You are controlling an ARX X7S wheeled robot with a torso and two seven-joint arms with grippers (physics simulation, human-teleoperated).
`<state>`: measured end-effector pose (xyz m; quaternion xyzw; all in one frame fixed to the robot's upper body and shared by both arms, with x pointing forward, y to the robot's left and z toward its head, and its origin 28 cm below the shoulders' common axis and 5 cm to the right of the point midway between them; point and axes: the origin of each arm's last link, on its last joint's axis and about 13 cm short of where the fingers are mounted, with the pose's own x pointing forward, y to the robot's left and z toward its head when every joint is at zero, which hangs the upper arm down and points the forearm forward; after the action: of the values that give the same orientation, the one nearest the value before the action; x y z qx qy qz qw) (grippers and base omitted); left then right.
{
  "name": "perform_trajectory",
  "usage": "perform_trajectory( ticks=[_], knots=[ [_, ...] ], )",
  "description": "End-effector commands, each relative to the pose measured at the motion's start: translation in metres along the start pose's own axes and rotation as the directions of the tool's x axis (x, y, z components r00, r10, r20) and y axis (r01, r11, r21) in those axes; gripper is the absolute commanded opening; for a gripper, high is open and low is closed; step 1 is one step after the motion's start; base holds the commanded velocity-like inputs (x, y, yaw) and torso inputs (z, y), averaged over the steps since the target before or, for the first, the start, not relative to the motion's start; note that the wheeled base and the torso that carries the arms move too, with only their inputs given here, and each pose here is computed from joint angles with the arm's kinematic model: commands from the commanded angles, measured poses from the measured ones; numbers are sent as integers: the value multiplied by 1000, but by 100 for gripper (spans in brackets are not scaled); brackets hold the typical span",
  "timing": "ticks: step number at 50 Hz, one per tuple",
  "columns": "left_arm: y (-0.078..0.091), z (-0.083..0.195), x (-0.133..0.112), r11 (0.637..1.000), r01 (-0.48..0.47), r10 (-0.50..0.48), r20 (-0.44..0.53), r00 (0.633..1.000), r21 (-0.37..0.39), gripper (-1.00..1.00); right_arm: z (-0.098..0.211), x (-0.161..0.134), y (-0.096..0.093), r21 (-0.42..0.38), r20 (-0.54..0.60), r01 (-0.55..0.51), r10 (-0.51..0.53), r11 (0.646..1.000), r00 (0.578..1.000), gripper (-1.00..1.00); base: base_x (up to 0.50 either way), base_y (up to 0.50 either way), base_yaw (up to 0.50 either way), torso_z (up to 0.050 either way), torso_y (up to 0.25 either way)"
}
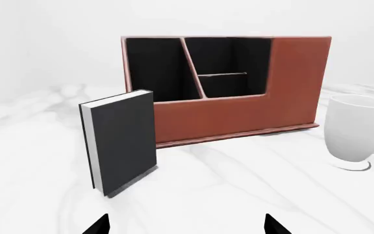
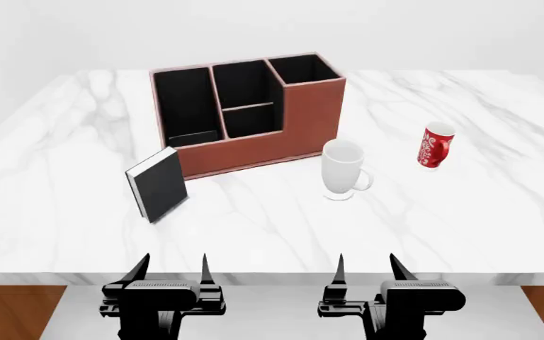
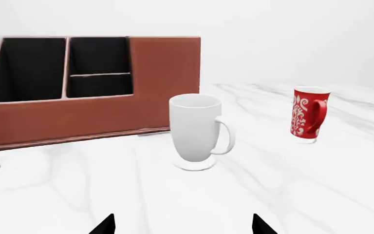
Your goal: Pick up the red mug and place it to the right of the caddy.
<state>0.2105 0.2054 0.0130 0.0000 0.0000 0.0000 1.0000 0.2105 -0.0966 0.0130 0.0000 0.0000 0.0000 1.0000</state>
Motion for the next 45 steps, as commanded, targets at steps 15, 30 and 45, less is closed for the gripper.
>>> perform_trajectory(
  ticks=[15, 30, 45],
  knots=[
    [-1, 4, 0, 999, 2, -2, 6, 1000, 34, 100, 2, -1, 0, 29, -10, -25, 25, 999, 1000, 100, 0, -233, 0, 0, 0],
    [-2, 5, -1, 999, -3, 3, 11, 1000, 42, 100, 0, -2, -1, 26, -5, -16, 16, 1000, 1000, 100, 0, -500, 0, 0, 0],
    [-6, 24, 1, 999, 26, -26, -11, 1000, 43, 100, 6, 2, -4, 37, -9, 25, -24, 999, 1000, 100, 0, -500, 0, 0, 0]
  ],
)
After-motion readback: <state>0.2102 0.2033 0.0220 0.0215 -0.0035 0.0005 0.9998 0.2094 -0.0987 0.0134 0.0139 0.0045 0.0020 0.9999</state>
